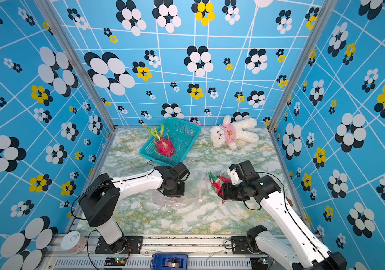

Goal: Open the zip-top bag and take out the dragon fruit
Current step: Place the dragon fruit in the basket.

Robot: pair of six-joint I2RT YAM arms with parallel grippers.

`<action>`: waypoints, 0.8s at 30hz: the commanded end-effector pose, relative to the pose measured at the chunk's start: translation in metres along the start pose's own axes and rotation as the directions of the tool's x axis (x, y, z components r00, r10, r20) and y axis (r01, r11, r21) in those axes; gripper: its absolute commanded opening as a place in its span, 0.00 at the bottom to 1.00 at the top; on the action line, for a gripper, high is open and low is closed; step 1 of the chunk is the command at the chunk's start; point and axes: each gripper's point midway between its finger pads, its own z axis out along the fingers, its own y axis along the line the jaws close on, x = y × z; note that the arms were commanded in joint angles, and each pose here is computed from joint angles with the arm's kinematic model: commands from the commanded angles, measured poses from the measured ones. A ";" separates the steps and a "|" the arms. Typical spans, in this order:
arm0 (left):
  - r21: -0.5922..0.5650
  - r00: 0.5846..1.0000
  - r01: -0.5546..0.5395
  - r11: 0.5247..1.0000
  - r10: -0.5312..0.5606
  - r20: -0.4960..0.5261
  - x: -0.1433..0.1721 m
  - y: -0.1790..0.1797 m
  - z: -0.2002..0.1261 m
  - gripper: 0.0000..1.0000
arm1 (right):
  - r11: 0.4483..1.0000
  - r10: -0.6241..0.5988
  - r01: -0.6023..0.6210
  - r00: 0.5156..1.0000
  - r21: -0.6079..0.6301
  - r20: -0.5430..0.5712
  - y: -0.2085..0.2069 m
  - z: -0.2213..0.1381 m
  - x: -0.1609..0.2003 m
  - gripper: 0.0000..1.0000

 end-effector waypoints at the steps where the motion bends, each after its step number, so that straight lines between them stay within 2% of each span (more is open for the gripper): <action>1: 0.086 0.992 -0.081 0.993 0.073 0.100 -0.024 -0.031 -0.040 0.32 | 1.000 -0.004 0.004 0.993 -0.002 0.115 0.013 -0.030 -0.034 0.34; 6: 0.123 0.966 -0.090 0.988 0.056 0.252 -0.045 -0.036 -0.113 0.42 | 0.988 0.017 0.017 0.975 -0.151 0.222 0.062 -0.016 -0.126 0.34; 10: 0.149 0.920 -0.088 0.985 0.023 0.391 -0.046 -0.019 -0.174 0.54 | 0.953 0.022 0.050 0.972 -0.300 0.232 0.108 0.025 -0.207 0.33; 13: 0.142 0.871 -0.071 0.987 -0.008 0.491 -0.040 0.007 -0.209 0.59 | 0.929 -0.015 0.097 0.974 -0.357 0.225 0.136 0.065 -0.259 0.34; 18: 0.152 0.793 0.020 0.988 -0.109 0.599 -0.019 0.067 -0.245 0.71 | 0.914 -0.050 0.121 0.980 -0.386 0.190 0.162 0.131 -0.310 0.37; 20: 0.157 0.775 0.061 0.986 -0.146 0.614 -0.010 0.087 -0.250 0.75 | 0.918 -0.053 0.113 0.985 -0.380 0.165 0.163 0.160 -0.319 0.43; 23: 0.154 0.757 0.104 0.983 -0.179 0.629 0.000 0.111 -0.253 0.79 | 0.925 -0.063 0.121 0.984 -0.360 0.168 0.164 0.174 -0.330 0.63; 24: 0.150 0.750 0.121 0.981 -0.189 0.634 0.002 0.118 -0.253 0.88 | 0.929 -0.068 0.127 0.982 -0.347 0.178 0.163 0.175 -0.333 0.71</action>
